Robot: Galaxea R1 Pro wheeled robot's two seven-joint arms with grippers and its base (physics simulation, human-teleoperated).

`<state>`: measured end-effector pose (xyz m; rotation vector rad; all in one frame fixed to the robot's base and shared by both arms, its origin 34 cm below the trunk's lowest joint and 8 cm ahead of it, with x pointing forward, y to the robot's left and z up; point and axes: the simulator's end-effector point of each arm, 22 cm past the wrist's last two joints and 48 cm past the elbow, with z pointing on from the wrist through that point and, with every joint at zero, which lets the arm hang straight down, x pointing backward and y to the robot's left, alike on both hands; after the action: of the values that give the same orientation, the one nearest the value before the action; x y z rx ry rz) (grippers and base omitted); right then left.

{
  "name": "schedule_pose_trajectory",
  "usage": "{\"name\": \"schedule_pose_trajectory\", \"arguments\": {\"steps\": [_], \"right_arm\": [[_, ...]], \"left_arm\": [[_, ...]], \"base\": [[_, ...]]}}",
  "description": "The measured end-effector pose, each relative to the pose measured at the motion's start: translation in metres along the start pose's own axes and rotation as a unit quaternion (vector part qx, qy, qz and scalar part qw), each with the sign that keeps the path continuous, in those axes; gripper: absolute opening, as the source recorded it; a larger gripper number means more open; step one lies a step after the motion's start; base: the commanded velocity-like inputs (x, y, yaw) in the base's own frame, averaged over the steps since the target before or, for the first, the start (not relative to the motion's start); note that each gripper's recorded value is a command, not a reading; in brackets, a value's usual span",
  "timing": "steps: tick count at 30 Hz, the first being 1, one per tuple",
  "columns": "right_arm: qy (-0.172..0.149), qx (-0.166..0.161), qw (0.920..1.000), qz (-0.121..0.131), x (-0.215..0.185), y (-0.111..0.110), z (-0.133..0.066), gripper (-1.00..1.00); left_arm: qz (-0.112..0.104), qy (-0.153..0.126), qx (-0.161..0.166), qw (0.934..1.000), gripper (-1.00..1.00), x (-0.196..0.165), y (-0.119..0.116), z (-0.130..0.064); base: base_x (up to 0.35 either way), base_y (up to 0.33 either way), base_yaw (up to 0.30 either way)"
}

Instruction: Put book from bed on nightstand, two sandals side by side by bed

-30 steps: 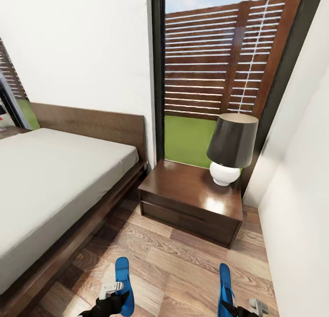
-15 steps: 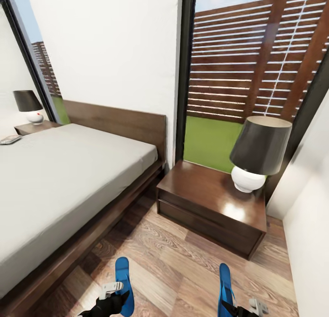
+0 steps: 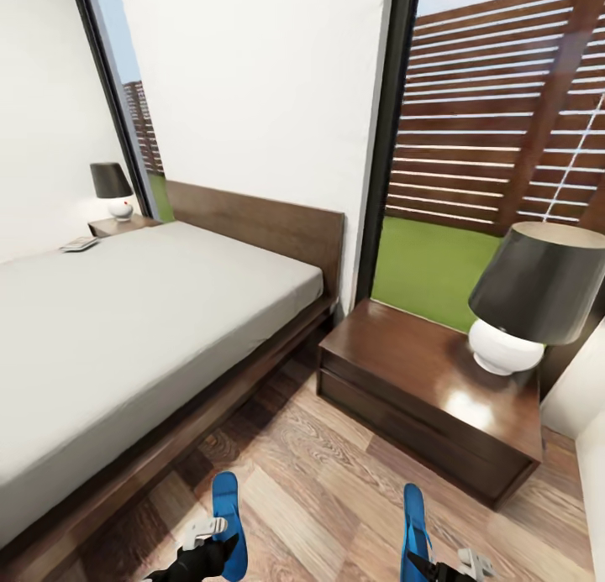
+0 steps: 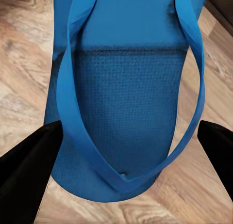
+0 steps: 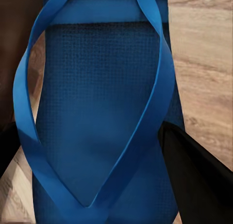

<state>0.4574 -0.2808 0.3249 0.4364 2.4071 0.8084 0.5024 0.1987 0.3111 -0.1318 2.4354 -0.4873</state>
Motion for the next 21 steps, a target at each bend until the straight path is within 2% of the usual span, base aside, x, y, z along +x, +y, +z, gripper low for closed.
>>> {"name": "schedule_pose_trajectory", "arguments": {"steps": [21], "right_arm": [[0.001, 0.0, 1.0, 0.0, 0.0007, -0.0003, 0.0001, -1.0]], "left_arm": [[0.0, 0.001, 0.0, 1.0, -1.0, 0.0007, 0.0002, 0.0001]], "base": [[0.001, -0.001, 0.289]]}}
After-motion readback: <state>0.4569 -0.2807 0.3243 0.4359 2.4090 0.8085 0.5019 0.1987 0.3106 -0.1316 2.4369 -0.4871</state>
